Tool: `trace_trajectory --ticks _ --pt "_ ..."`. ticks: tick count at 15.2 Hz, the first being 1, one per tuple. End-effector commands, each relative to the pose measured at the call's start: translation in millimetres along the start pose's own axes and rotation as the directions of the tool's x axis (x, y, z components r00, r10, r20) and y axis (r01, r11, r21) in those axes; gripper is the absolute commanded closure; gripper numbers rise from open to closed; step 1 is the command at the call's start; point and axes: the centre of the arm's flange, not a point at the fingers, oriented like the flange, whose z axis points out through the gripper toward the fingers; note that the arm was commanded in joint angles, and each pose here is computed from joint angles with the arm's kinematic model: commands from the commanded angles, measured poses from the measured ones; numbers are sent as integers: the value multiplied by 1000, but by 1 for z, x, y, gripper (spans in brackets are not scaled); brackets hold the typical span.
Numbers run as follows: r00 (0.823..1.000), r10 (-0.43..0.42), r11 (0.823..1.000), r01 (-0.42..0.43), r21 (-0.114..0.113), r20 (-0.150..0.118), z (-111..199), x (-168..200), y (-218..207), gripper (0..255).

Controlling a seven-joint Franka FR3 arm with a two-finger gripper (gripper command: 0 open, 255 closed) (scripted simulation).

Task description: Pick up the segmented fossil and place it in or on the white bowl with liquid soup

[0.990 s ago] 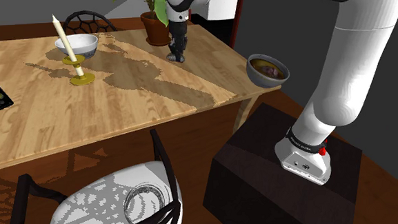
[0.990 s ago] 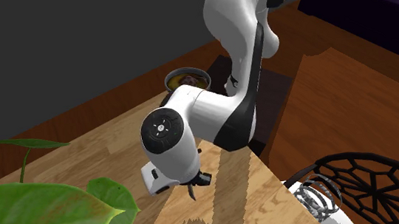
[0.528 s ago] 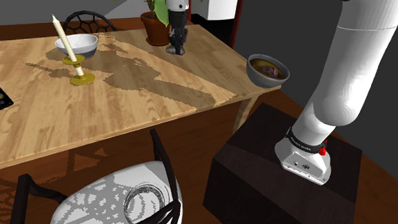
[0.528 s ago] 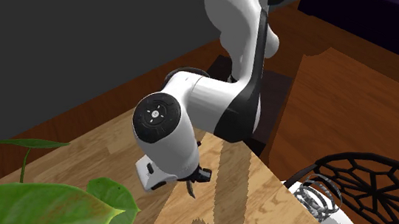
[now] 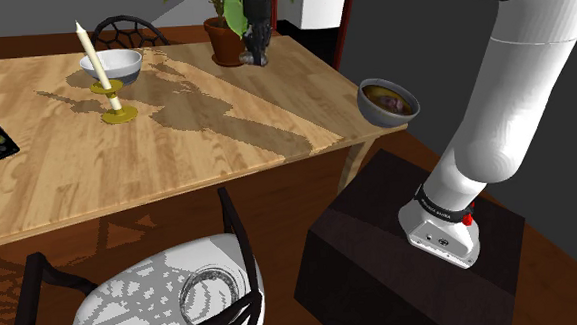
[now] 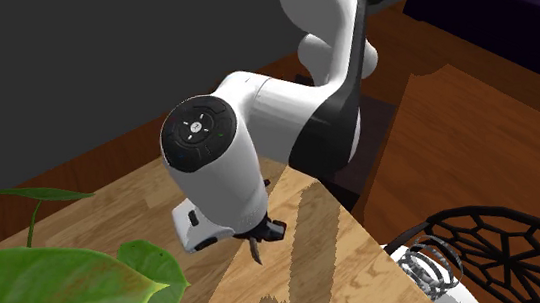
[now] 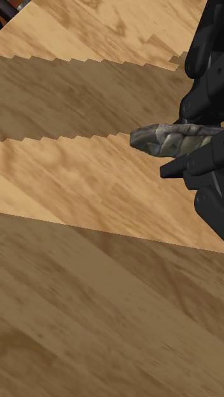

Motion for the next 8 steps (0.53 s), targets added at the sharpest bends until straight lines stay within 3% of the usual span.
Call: trace_trajectory --ticks 1,4,8 --pt "1000 0 1000 0 0 0 -10 -2 -1 255" --pt "1000 0 1000 0 0 0 -22 -2 -1 255" --pt "1000 0 1000 0 0 0 -20 -52 16 255"
